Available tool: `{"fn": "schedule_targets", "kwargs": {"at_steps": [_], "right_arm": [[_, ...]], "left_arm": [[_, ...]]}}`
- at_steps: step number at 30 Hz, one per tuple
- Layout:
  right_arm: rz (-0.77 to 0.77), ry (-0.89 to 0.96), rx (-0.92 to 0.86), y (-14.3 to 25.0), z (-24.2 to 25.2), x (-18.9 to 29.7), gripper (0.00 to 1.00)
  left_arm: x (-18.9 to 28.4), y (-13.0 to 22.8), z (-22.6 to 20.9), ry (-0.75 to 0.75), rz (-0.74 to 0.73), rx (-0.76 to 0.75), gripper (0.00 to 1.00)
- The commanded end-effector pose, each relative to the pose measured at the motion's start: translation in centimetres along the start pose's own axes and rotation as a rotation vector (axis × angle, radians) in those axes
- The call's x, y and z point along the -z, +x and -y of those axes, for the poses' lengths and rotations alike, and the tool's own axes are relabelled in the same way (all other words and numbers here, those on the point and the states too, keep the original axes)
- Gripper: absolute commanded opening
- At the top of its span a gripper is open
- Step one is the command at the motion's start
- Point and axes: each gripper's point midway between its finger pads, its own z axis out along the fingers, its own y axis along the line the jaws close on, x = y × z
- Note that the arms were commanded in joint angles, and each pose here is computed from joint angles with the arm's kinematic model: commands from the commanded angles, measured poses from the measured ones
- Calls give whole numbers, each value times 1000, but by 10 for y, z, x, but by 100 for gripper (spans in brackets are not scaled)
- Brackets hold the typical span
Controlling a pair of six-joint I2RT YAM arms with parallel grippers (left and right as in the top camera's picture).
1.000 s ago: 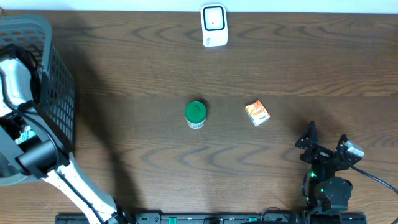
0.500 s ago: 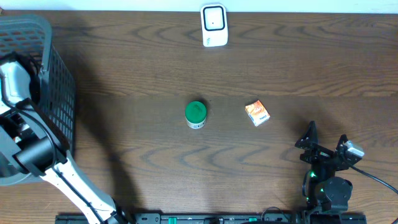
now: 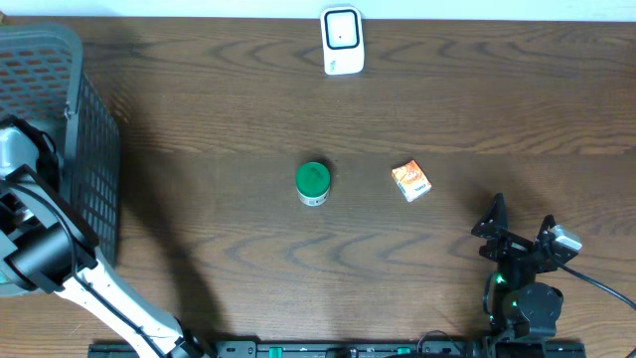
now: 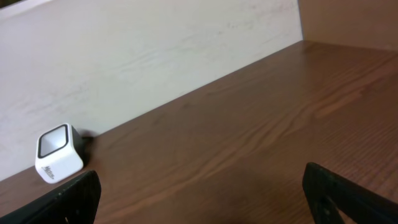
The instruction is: Scan the item barcode
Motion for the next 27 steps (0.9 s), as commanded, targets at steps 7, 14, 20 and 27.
{"fn": "schedule_targets", "kwargs": {"at_steps": [7,14,20,27], "right_arm": [[0,1,12,1,0,0,99],[0,1,12,1,0,0,99],[0,1,12,1,0,0,99],[0,1,12,1,0,0,99]], "left_arm": [[2,-4,-19,-58,-27,20,7],[91,-35,-39,172,79,160,7],[170,-32,-45,552,127,200,7],[198,-27,-70,622,189,227,9]]}}
